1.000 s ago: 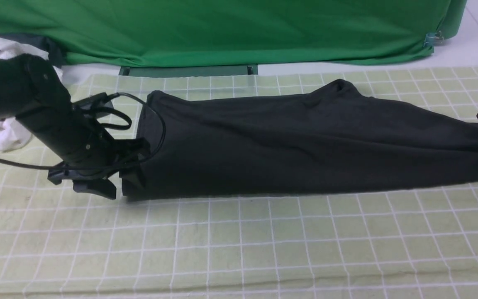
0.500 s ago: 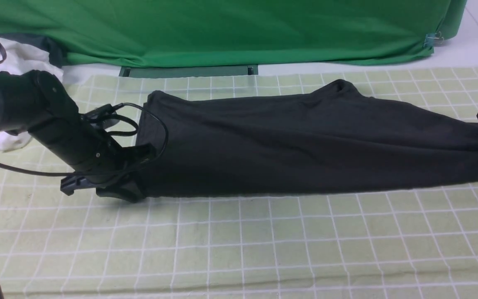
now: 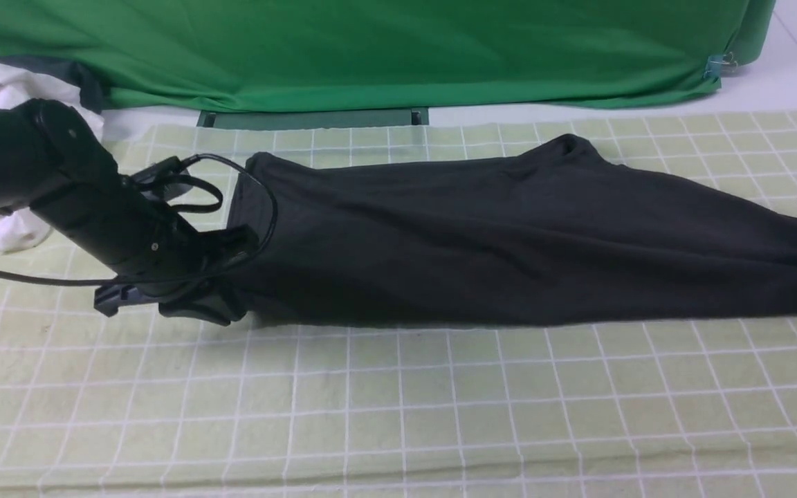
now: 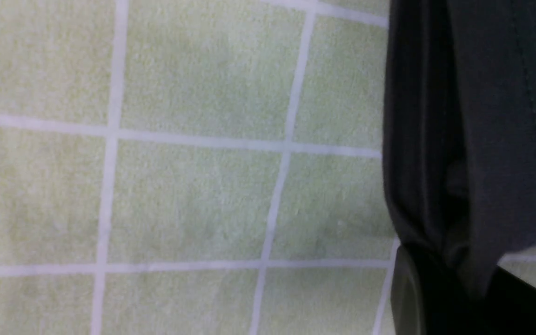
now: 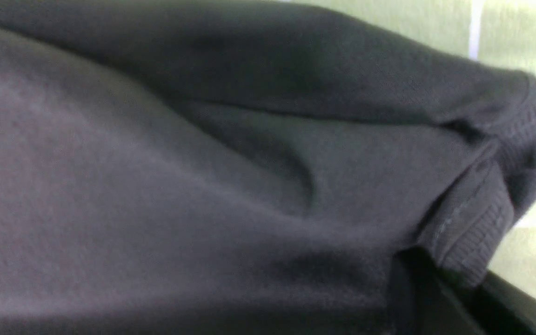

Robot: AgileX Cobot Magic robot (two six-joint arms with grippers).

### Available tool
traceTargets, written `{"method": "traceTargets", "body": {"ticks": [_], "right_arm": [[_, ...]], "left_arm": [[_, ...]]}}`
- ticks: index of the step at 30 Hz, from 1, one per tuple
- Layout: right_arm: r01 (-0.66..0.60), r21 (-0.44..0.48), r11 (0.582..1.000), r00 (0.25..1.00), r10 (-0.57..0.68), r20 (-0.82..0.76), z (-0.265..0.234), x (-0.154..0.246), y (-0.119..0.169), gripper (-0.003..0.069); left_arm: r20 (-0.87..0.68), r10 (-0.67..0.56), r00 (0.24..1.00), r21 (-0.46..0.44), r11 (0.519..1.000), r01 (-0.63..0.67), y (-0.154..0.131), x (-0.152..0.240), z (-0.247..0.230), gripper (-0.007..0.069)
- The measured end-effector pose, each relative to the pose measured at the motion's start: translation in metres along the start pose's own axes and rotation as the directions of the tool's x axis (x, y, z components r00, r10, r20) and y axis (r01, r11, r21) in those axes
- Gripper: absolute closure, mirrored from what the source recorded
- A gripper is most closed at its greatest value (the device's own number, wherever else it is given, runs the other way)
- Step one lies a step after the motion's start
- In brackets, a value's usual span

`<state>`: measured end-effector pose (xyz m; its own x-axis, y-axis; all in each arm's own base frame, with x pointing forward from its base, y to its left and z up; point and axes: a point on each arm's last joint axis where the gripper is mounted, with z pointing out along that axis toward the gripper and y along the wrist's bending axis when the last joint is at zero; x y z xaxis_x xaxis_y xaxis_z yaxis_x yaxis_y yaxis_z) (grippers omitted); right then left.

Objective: Fold a long-sleeved shirt over a green coffee tablecloth.
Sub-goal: 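Fold the right end of the dark garment over onto its left end with the right gripper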

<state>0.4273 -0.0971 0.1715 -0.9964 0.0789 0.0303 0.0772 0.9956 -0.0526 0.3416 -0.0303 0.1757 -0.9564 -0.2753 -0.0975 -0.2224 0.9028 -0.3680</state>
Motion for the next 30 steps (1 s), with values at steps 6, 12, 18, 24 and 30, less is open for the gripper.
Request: {"method": "traceTargets", "body": {"ticks": [6,12,18,24,30], "right_arm": [[0.004,0.017,1.000,1.000,-0.004,0.013,-0.018,0.017,0.000,0.0626],[0.020,0.052,0.998,0.999,-0.018,-0.039,-0.027,0.044,-0.001,0.0626],[0.023,0.099,0.995,0.995,-0.013,-0.099,-0.026,0.071,-0.003,0.0626],[-0.015,0.103,0.995,0.987,0.031,-0.158,-0.018,0.096,-0.013,0.0627],[-0.029,0.103,0.994,0.985,0.046,-0.165,-0.017,0.098,-0.017,0.0627]], "left_arm": [[-0.036,0.009,0.999,0.027,1.000,-0.008,0.003,0.019,0.002,0.0608],[-0.049,0.081,0.995,0.028,0.996,-0.080,0.007,0.040,-0.004,0.0608],[-0.108,0.137,0.985,0.051,0.990,-0.132,0.005,0.065,-0.023,0.0608],[-0.170,0.193,0.967,0.086,0.980,-0.180,0.010,0.098,-0.029,0.0608],[-0.154,0.194,0.969,0.085,0.979,-0.183,0.013,0.113,-0.033,0.0608]]}}
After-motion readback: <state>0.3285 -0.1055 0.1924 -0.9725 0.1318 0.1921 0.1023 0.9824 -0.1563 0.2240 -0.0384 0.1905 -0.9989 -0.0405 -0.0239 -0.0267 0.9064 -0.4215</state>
